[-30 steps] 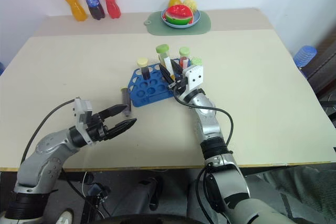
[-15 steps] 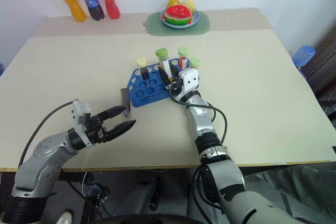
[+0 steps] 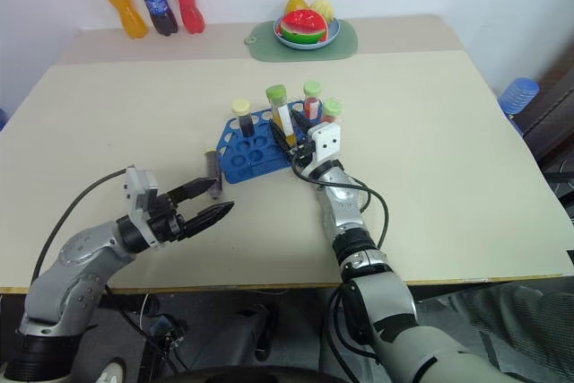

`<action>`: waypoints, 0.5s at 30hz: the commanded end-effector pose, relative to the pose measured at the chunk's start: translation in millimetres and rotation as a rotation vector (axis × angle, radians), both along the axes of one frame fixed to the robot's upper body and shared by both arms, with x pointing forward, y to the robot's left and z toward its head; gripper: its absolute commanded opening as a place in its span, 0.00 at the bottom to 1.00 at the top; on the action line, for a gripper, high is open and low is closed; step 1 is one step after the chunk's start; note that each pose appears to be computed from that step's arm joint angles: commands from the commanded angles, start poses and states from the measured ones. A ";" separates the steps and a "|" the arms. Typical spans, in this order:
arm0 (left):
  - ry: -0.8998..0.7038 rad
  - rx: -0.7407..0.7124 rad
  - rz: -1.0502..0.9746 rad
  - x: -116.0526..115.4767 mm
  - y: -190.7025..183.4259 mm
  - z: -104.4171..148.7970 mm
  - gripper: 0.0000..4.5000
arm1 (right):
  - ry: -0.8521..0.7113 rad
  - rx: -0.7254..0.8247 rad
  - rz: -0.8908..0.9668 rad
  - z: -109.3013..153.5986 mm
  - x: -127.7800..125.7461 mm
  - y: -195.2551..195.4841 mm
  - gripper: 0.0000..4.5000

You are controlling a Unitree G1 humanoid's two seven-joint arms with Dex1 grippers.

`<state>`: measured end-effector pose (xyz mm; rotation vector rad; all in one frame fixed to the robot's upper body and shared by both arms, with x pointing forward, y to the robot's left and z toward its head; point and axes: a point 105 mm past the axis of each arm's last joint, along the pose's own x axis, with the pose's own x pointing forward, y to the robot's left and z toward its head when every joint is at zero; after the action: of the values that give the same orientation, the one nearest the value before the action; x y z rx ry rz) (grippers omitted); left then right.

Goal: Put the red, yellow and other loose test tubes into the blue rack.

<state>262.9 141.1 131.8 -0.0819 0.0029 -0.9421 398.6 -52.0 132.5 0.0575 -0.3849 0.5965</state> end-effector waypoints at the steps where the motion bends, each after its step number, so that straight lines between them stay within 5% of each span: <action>1: -0.037 -0.013 -0.019 -2.2 -3.0 12.0 0.84 | -0.049 -0.012 0.003 13.0 -1.3 -0.5 0.56; 15: -0.021 -0.017 -0.018 -3.5 2.1 1.5 0.84 | 0.073 -0.159 0.179 37.3 -8.2 8.7 0.56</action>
<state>259.8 141.1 128.8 -0.1038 0.0065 -0.9628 395.5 -49.3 155.4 -0.0446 -0.2384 0.7560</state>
